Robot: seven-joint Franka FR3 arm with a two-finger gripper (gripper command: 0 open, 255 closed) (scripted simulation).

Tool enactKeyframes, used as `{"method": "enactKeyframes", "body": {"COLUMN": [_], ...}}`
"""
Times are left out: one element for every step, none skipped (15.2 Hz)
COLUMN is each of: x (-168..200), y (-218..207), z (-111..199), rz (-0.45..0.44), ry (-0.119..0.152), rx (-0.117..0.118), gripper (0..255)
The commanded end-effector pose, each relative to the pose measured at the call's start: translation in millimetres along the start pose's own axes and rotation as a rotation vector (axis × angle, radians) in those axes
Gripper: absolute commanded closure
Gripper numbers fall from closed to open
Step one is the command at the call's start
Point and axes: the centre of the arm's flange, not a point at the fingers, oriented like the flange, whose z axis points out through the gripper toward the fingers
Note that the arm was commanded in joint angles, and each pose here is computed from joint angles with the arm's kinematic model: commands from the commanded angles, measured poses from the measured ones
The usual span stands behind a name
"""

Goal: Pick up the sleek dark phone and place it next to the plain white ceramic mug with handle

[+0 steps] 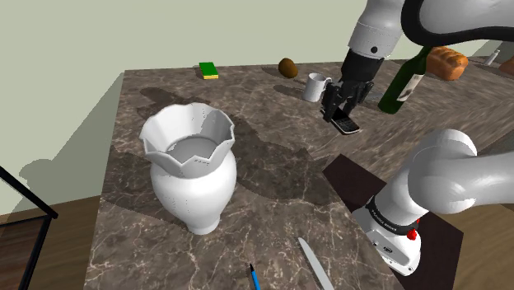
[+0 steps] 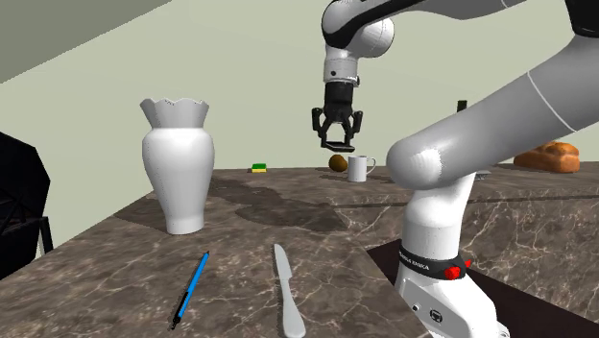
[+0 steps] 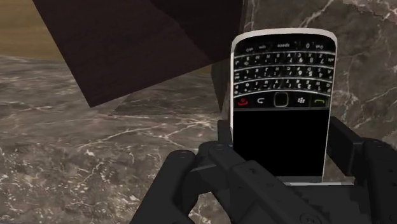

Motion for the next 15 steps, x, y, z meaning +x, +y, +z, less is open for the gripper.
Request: {"method": "enactKeyframes", "body": {"x": [8.3,13.3,18.2,23.2,28.1,33.1,38.0,43.0,47.9,52.9,57.8,62.8,67.7,72.7,77.6], "y": [24.4,36.6,48.8,61.1,73.3,85.5,97.7,109.9,122.1,134.3,146.5,158.7,170.9,183.2,195.4], "z": [-1.4,-2.3,-3.1,-4.0,-4.8,-5.7,-6.5,-7.3,-8.2,-9.0,-9.9,-10.7,-11.6,-12.4,-13.3], "rz": [-0.002,-0.002,-0.002,-0.002,-0.002,-0.002,-0.002,-0.002,-0.002,-0.002,-0.002,-0.002,-0.002,-0.002,-0.002], "ry": [0.000,0.000,0.000,0.000,0.000,0.000,0.000,0.000,0.000,0.000,0.000,0.000,0.000,0.000,0.000], "rx": [-0.001,-0.001,-0.001,-0.001,-0.001,-0.001,-0.001,-0.001,-0.001,-0.001,-0.001,-0.001,-0.001,-0.001,-0.001], "gripper": [255,255,255,255,255,255,255,255,255,255,255,255,255,255,255]}}
